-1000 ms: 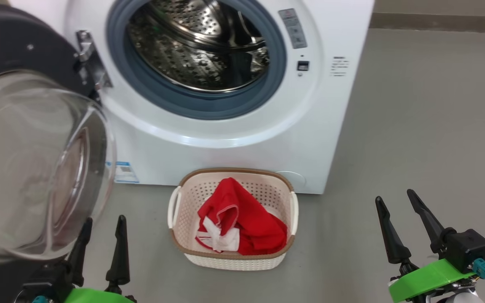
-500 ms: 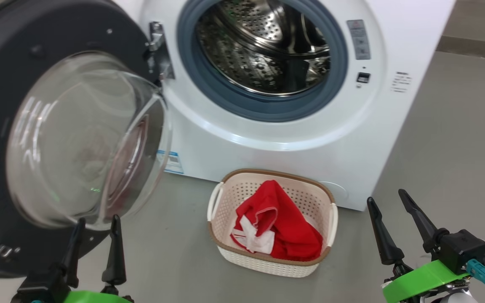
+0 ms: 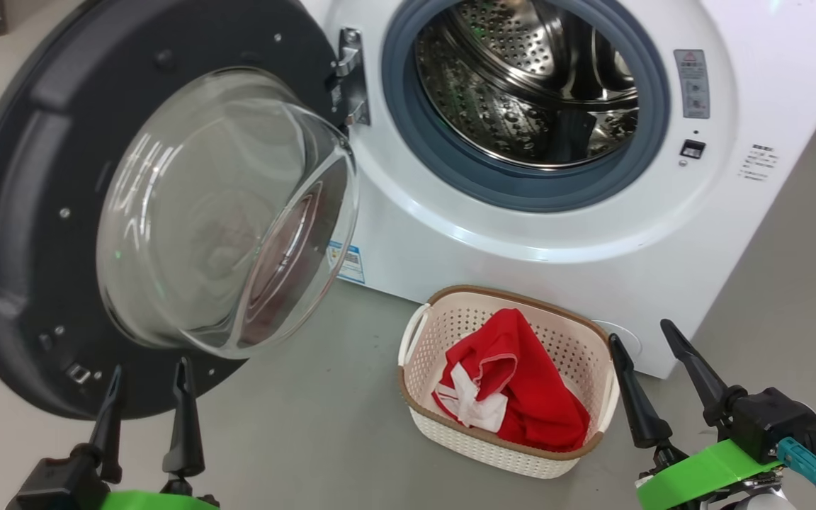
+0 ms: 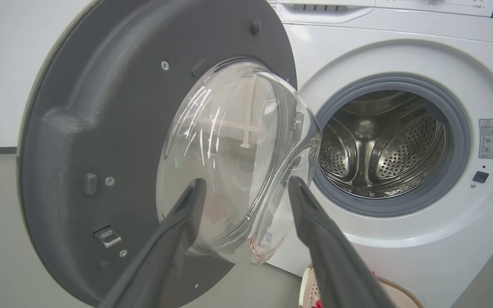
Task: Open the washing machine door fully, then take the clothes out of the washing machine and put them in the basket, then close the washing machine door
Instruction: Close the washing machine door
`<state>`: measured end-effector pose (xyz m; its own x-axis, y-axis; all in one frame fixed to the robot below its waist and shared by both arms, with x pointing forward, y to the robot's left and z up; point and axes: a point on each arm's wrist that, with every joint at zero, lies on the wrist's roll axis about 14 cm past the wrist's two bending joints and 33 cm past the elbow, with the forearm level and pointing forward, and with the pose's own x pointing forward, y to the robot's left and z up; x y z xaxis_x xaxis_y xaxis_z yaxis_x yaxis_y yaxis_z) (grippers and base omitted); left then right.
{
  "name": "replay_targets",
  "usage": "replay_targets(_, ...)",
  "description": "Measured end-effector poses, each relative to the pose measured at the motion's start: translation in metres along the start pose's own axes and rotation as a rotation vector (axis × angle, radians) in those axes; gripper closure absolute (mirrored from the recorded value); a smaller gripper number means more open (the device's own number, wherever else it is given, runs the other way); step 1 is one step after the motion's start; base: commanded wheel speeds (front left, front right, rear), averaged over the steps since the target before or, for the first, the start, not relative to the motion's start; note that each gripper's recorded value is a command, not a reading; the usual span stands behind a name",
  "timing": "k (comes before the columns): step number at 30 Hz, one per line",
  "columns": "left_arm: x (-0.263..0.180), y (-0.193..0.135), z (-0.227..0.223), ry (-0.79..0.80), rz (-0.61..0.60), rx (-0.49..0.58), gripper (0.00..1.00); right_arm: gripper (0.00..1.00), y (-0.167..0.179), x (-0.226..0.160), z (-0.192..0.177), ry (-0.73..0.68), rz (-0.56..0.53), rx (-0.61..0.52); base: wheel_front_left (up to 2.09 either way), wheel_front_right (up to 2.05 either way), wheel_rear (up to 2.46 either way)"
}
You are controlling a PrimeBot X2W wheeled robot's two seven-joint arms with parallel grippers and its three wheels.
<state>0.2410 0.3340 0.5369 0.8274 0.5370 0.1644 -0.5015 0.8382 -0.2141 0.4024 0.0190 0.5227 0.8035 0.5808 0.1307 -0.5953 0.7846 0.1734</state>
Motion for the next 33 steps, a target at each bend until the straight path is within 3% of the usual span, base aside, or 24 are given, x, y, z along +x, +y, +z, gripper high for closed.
replay_targets(15,-0.006,0.013,0.002,-0.004,0.055,0.002,0.00,0.00,0.003,0.004,-0.005,0.015,0.021,-0.004,0.00,0.00,0.00)
replay_targets(17,-0.006,0.013,0.002,-0.004,0.060,0.003,0.87,0.00,0.002,0.003,-0.005,0.015,0.018,-0.005,0.00,0.00,0.00)
replay_targets(18,-0.006,0.013,0.002,-0.003,0.061,0.003,1.00,0.00,0.002,0.003,-0.005,0.015,0.017,-0.006,0.00,0.00,0.00)
replay_targets(24,0.004,0.012,0.022,-0.069,0.070,-0.015,1.00,0.00,-0.001,0.001,-0.005,0.016,0.010,-0.009,0.00,0.00,0.00)
replay_targets(28,0.023,0.005,0.064,-0.200,0.048,-0.019,1.00,0.00,-0.003,0.000,-0.004,0.017,0.006,-0.015,0.00,0.00,0.00)
replay_targets(33,0.046,0.026,0.133,-0.382,0.104,-0.006,1.00,0.00,-0.007,-0.006,-0.001,0.014,-0.009,-0.024,0.00,0.00,0.00)
